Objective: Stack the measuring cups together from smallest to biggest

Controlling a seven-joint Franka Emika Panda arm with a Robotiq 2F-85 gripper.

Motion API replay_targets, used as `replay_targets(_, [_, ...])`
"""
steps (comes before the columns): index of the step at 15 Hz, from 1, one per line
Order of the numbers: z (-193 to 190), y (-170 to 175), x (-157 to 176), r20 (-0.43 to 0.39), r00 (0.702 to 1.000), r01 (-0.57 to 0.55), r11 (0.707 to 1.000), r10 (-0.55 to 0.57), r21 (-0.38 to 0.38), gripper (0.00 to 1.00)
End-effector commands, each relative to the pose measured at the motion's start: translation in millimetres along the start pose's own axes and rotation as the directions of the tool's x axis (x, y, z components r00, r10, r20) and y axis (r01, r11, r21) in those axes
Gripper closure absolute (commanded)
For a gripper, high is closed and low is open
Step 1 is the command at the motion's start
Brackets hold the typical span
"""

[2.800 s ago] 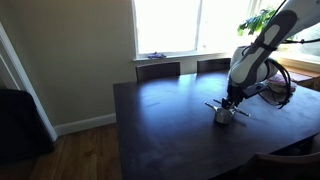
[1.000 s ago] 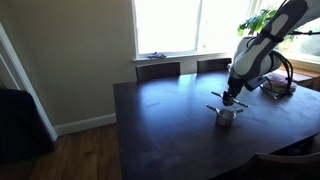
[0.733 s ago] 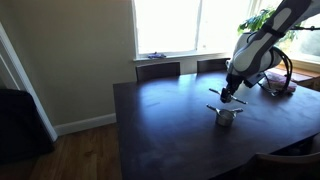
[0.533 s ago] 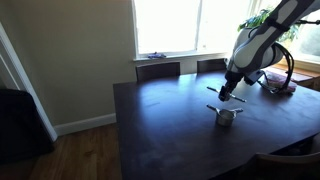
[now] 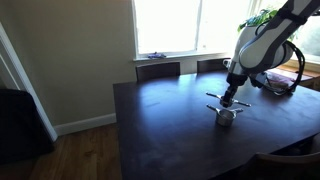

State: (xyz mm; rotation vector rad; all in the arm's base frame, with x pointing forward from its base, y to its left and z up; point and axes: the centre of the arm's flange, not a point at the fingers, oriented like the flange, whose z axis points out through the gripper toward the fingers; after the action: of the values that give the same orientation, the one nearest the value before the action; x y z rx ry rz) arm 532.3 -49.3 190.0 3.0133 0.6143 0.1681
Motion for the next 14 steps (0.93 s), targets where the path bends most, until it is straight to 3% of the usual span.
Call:
replay_targets(1, [-12, -13, -26, 0.048, 0.997, 0.058, 0.998, -0.059, 0.008, 0.55])
replay_targets(6, [4, -27, -37, 0.091, 0.986, 0.134, 0.99, -0.137, 0.035, 0.55])
replay_targets(14, [13, -31, -29, 0.081, 0.987, 0.138, 0.99, -0.14, 0.024, 0.55])
